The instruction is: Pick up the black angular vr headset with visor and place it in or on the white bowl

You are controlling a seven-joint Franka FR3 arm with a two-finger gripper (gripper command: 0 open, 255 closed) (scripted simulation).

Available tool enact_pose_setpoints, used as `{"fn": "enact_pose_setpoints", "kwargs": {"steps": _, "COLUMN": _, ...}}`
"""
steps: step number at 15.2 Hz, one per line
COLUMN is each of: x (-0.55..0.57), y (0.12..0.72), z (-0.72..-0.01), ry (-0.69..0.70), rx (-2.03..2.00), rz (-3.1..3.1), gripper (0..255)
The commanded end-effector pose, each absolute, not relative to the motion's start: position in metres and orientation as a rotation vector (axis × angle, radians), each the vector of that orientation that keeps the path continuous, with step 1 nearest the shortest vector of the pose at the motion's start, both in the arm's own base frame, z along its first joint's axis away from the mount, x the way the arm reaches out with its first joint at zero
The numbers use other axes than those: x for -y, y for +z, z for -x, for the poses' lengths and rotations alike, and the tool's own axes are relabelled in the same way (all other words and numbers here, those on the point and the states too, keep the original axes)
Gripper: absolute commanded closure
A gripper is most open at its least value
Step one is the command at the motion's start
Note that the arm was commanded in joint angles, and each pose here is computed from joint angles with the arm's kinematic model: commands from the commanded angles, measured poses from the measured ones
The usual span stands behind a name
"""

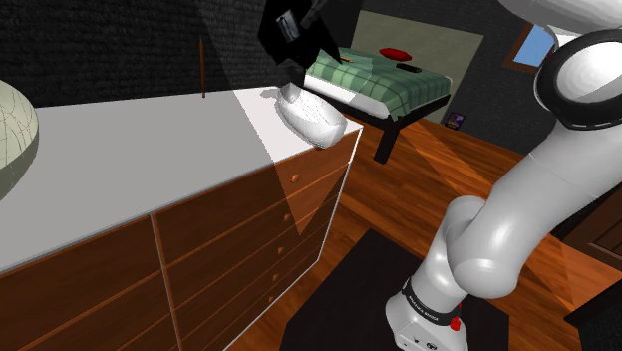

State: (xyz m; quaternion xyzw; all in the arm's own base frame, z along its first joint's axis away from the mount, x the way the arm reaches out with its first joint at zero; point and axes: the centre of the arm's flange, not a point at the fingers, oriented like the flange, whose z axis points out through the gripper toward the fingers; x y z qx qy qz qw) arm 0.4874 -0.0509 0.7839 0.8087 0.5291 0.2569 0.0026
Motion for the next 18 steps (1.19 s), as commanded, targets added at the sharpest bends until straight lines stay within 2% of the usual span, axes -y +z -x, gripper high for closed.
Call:
{"fn": "enact_pose_setpoints", "kwargs": {"steps": 1, "x": 0.075, "y": 0.788, "z": -0.481, "ry": 0.808, "rx": -1.662, "rz": -2.534, "gripper": 255}}
{"fn": "enact_pose_setpoints", "kwargs": {"steps": 6, "x": 0.136, "y": 0.796, "z": -0.471, "ry": 0.808, "rx": -1.662, "rz": -2.534, "gripper": 255}}
{"fn": "enact_pose_setpoints", "kwargs": {"steps": 18, "x": 0.136, "y": 0.733, "z": -0.471, "ry": 0.808, "rx": -1.662, "rz": -2.534, "gripper": 255}}
